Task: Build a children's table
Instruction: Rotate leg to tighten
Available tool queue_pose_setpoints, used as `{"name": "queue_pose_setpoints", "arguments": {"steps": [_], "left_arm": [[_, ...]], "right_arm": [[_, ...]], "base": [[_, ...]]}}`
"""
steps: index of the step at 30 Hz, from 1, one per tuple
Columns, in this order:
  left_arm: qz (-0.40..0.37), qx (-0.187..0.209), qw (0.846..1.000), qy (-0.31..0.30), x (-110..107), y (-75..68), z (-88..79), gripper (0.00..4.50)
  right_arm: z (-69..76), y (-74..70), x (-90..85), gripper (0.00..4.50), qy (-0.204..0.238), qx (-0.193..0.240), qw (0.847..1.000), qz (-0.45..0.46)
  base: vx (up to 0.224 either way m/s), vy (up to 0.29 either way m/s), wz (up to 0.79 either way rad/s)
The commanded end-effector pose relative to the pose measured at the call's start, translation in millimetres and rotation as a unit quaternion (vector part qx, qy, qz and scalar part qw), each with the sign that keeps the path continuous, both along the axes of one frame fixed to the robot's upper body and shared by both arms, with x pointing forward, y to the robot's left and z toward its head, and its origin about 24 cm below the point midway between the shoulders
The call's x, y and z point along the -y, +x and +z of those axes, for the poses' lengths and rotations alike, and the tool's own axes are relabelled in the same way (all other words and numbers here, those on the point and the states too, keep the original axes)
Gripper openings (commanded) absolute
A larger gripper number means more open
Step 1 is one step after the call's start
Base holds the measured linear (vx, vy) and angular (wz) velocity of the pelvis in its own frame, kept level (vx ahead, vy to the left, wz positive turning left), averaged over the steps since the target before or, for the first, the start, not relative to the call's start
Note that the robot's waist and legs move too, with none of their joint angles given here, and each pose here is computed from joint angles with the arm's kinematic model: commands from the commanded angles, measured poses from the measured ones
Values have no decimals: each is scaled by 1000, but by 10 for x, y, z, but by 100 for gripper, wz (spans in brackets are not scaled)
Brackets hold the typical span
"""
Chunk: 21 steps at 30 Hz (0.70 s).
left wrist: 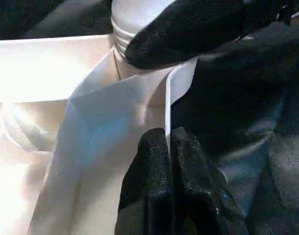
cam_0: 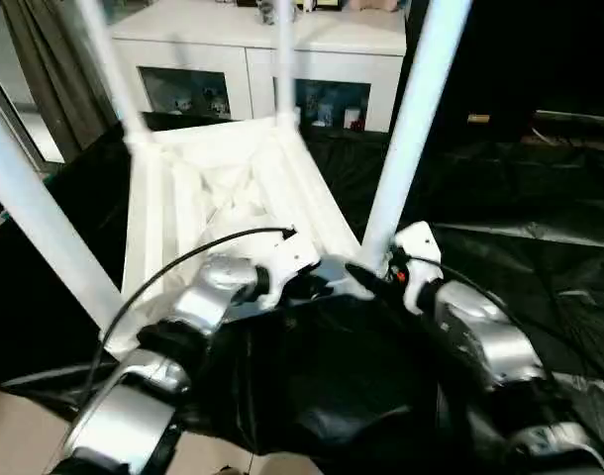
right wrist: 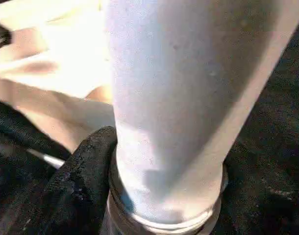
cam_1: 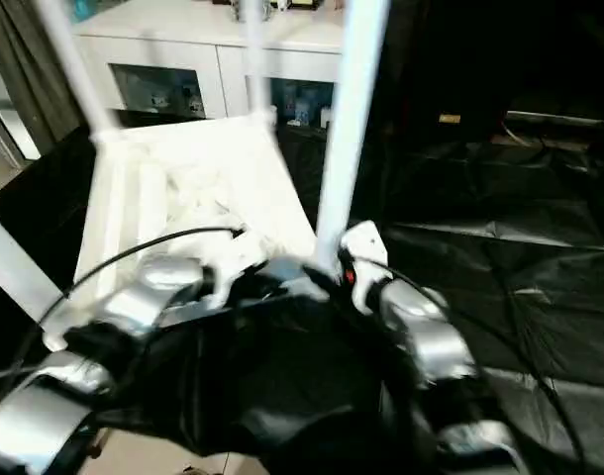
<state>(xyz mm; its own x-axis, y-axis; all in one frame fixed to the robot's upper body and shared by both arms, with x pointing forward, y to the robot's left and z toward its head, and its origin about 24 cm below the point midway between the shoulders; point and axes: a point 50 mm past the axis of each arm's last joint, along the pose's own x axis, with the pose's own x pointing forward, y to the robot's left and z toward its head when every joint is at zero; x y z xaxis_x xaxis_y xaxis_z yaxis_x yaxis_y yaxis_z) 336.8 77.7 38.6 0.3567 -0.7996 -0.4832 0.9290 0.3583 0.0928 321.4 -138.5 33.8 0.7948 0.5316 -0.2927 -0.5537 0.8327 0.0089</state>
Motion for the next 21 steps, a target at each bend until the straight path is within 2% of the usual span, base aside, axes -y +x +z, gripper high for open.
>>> {"name": "queue_pose_setpoints", "arguments": {"steps": [1, 2, 4, 5, 6, 8, 11, 15, 16, 17, 18, 19, 21], "left_arm": [[45, 4, 999, -18, 93, 44, -1, 0], [56, 10, 998, -20, 145, 65, 20, 0], [64, 21, 997, -32, 300, 79, 62, 0], [64, 21, 997, -32, 300, 79, 62, 0], [61, 24, 997, -35, 351, 76, 73, 0], [44, 26, 998, -41, 428, 48, 82, 0], [39, 24, 998, -43, 436, 39, 77, 0], [5, 22, 999, -45, 356, -3, 56, 0], [-4, 19, 999, -45, 320, -13, 50, 0], [-21, 17, 999, -44, 250, -29, 47, 0], [-26, 17, 999, -44, 233, -33, 48, 0], [-58, 12, 997, -42, 108, -67, 55, 0], [-83, 7, 996, -38, 21, -92, 64, 0]], "right_arm": [[-199, -30, -10, 274, -18, -45, 998, -51], [-222, -18, -57, 274, -21, -48, 996, -68], [-243, -16, -261, 274, -20, -48, 997, -59], [-243, -16, -261, 274, -20, -48, 997, -59], [-242, -21, -341, 329, -18, -45, 998, -47], [-190, -37, -468, 345, 2, -27, 1000, -12], [-161, -38, -485, 373, 12, -21, 1000, 0], [-62, -25, -380, 419, 10, 6, 999, 36], [-40, -24, -330, 419, 6, 11, 999, 46], [-14, -25, -225, 419, -1, 14, 998, 61], [-7, -28, -202, 419, -1, 14, 998, 66], [50, -55, -32, 419, -6, 15, 995, 102], [94, -89, 70, 419, -8, 13, 991, 130]], "base": [[0, 0, 0], [0, 0, 0], [0, 0, 0], [0, 0, 0], [0, 0, 0], [0, 0, 0], [1, 18, -1], [0, 0, 0], [0, 0, 0], [0, 0, 0], [0, 0, 0], [0, 0, 0], [0, 0, 0]]}}
